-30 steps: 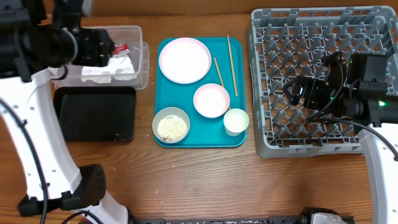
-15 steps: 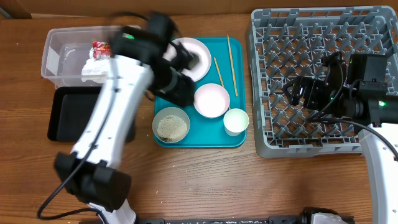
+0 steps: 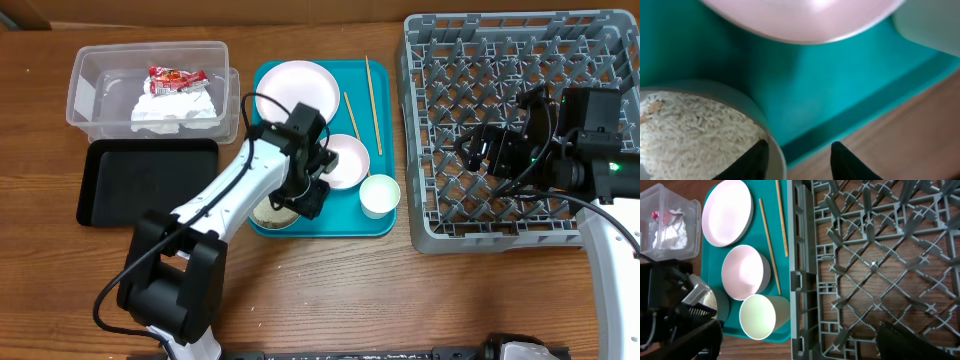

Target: Sort waste into correct bins and load items into the dishwasher

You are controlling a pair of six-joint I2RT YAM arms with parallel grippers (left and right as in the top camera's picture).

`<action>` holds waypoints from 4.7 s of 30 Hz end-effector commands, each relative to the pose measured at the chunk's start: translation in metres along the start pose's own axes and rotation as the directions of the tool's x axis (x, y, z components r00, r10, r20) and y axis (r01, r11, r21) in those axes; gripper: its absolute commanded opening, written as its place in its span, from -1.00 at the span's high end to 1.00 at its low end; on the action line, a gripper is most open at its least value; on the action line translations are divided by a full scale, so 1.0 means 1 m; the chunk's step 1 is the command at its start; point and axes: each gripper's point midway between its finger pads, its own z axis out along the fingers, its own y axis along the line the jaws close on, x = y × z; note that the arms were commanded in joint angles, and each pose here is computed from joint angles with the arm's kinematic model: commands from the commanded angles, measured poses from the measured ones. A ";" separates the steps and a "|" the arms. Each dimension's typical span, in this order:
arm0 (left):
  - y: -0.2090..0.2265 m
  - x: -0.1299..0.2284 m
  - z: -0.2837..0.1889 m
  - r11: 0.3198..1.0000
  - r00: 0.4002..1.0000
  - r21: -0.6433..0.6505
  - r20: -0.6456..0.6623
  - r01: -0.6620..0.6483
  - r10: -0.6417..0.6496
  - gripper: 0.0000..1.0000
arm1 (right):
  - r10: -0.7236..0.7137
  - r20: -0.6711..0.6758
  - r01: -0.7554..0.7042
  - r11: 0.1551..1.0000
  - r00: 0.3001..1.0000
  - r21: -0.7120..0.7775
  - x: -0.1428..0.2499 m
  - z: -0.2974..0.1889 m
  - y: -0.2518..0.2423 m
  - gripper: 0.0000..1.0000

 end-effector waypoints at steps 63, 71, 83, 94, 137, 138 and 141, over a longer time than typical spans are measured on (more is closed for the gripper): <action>0.267 0.071 -0.192 0.259 0.308 0.966 0.242 0.014 -0.920 0.92 | -0.005 0.022 0.006 1.000 1.000 -0.012 -0.006 -0.006 0.005 -1.00; 0.274 0.074 -0.193 0.269 0.296 0.963 0.252 0.017 -0.921 0.92 | -0.004 0.019 0.004 1.000 1.000 -0.012 -0.006 -0.006 0.004 -1.00; 0.274 0.061 -0.196 0.247 0.327 0.969 0.229 0.016 -0.917 0.92 | -0.005 0.022 0.006 1.000 1.000 -0.012 -0.006 -0.006 0.005 -1.00; 0.227 0.027 -0.202 0.414 0.438 0.906 0.339 0.084 -0.833 0.92 | -0.005 0.022 0.005 1.000 1.000 -0.012 -0.006 -0.006 0.005 -1.00; -0.028 -0.087 -0.091 0.983 0.932 0.042 0.328 -0.181 0.157 -0.86 | 0.003 0.003 -0.003 1.000 1.000 -0.010 -0.003 -0.002 0.002 -1.00; -0.033 -0.088 -0.088 0.977 0.928 0.051 0.326 -0.205 0.178 -0.84 | 0.003 0.004 -0.003 1.000 1.000 -0.009 -0.003 -0.002 0.002 -1.00; -0.047 -0.088 -0.071 0.961 0.925 0.062 0.295 -0.269 0.240 -0.80 | 0.002 0.005 -0.002 1.000 1.000 -0.009 -0.003 -0.002 0.002 -1.00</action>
